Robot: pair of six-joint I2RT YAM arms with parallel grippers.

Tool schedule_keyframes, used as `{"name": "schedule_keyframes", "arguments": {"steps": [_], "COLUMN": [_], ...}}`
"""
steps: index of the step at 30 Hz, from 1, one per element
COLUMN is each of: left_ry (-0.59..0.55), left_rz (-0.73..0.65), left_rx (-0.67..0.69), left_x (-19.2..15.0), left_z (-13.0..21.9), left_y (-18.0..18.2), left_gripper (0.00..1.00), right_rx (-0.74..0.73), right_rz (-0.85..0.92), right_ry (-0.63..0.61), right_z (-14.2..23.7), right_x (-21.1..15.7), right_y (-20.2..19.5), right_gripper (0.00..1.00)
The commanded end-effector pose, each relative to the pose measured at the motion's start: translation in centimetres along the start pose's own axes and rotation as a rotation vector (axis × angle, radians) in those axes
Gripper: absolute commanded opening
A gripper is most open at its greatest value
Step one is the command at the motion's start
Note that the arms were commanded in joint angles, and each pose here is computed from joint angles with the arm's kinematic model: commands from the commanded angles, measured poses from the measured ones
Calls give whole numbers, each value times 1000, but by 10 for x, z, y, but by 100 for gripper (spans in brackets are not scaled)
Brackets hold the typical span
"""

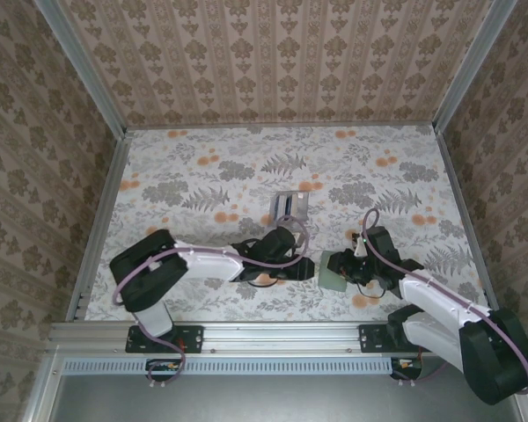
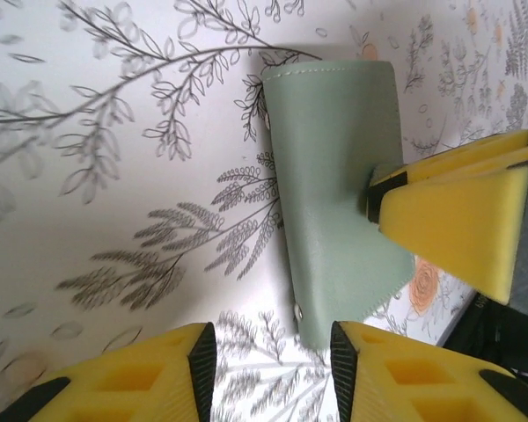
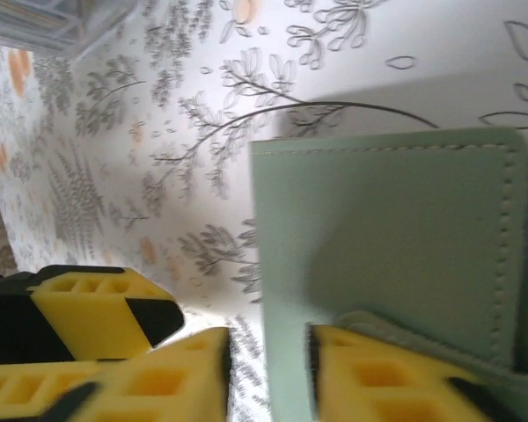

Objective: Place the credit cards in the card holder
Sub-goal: Close the button on the card holder, then reset both arms

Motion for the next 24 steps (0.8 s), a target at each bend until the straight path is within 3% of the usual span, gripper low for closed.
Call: {"name": "schedule_keyframes", "arguments": {"steps": [1, 7, 8, 9, 11, 13, 18, 21, 24], "left_ry": [-98, -319, -371, -424, -536, -629, -823, -941, -1024], "left_rz": [-39, -54, -74, -100, -149, -259, -489, -630, -758], "left_rx": [70, 276, 312, 346, 403, 441, 699, 804, 833], "left_x": [10, 28, 31, 33, 37, 40, 42, 38, 31], "left_z": [36, 127, 146, 165, 201, 228, 280, 289, 282], "left_y": [4, 15, 15, 14, 13, 11, 27, 45, 69], "left_gripper": [43, 58, 62, 66, 74, 99, 100, 100, 100], "right_rx": [30, -25, -53, -79, -135, -189, -303, -334, -390], "right_rz": [76, 217, 243, 273, 322, 371, 466, 515, 616], "right_ry": [-2, -237, -291, -344, -451, -559, -855, -988, -1028], "right_z": [21, 58, 65, 73, 90, 105, 131, 135, 127], "right_x": [8, 32, 37, 42, 52, 58, 68, 72, 74], "right_y": [25, 42, 43, 45, 47, 47, 34, 28, 21], "right_gripper": [42, 76, 96, 100, 100, 100, 100, 100, 100]}}
Point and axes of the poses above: each hand's point on the last joint's axis, 136 mm out from that joint toward the fingers, its own z axis back along the fingers, its own y axis along the line the jaws close on, x = y × z, the point moved 6 cm from there along z, back along the fingers, and after that the axes turned 6 degrees about z, right-handed, at the moved point
